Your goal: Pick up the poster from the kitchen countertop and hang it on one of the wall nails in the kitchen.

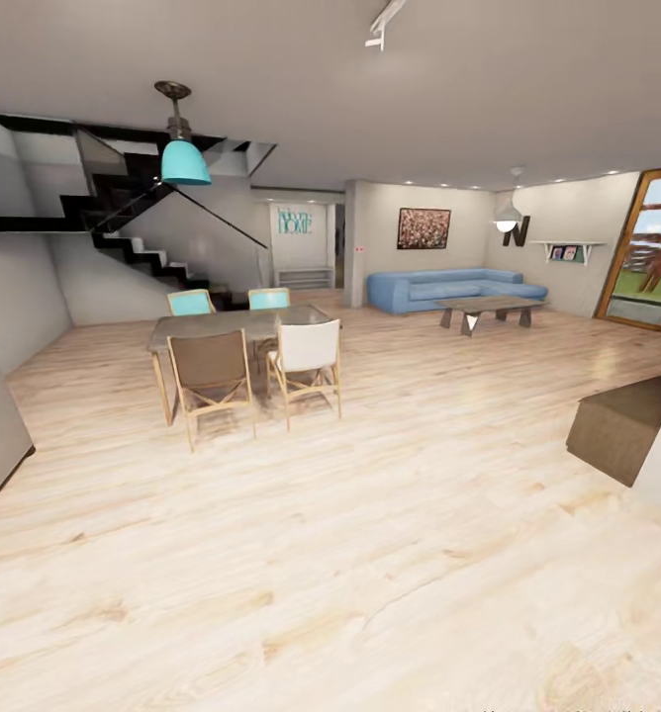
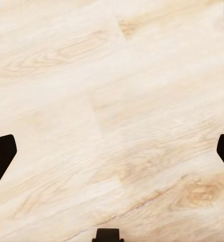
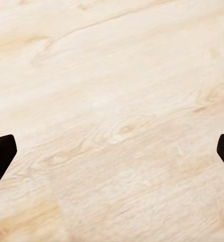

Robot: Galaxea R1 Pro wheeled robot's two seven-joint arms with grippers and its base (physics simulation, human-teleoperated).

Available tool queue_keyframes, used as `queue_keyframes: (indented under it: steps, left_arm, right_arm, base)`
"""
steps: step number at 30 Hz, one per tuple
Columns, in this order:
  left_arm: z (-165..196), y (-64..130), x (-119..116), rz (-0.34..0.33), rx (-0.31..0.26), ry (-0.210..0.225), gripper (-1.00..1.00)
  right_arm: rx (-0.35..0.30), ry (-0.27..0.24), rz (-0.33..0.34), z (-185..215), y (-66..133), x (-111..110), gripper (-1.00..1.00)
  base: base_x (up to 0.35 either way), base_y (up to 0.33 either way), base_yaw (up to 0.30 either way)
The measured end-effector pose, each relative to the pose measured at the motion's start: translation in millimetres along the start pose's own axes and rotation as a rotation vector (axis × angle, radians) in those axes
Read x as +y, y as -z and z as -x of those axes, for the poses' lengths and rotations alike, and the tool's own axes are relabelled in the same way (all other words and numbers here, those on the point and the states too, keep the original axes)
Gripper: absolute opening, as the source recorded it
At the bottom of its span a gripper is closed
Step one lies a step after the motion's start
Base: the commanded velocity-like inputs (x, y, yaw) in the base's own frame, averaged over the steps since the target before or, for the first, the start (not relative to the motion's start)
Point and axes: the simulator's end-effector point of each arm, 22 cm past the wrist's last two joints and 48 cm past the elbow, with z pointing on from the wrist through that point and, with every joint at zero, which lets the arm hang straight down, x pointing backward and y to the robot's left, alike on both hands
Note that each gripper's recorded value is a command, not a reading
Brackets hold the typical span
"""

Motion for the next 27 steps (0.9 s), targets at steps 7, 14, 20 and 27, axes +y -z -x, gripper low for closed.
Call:
queue_keyframes:
  steps: [7, 14, 20, 27]
  left_arm:
    - [0.0, 0.1, 0.0, 0.0, 0.0, 0.0, 1.0]
    - [0.4, 0.0, 0.1, 0.0, -0.001, 0.0, 1.0]
    - [1.1, 0.1, 0.7, 0.001, -0.003, -0.001, 1.0]
    - [2.5, 0.3, 1.0, 0.001, -0.006, -0.001, 1.0]
  right_arm:
    - [-0.001, 0.0, 0.0, 0.2, 0.0, -0.1, 1.0]
    - [-0.001, 0.0, -0.003, 0.4, 0.1, -1.4, 1.0]
    - [-0.003, -0.001, -0.003, 1.5, 0.3, -1.8, 1.0]
    - [-0.007, -0.001, -0.004, 2.9, 0.5, -1.9, 1.0]
  base:
    - [0.0, 0.226, -0.054]
    - [0.0, 0.055, -0.247]
    - [0.0, 0.001, -0.299]
    - [0.0, 0.0, -0.3]
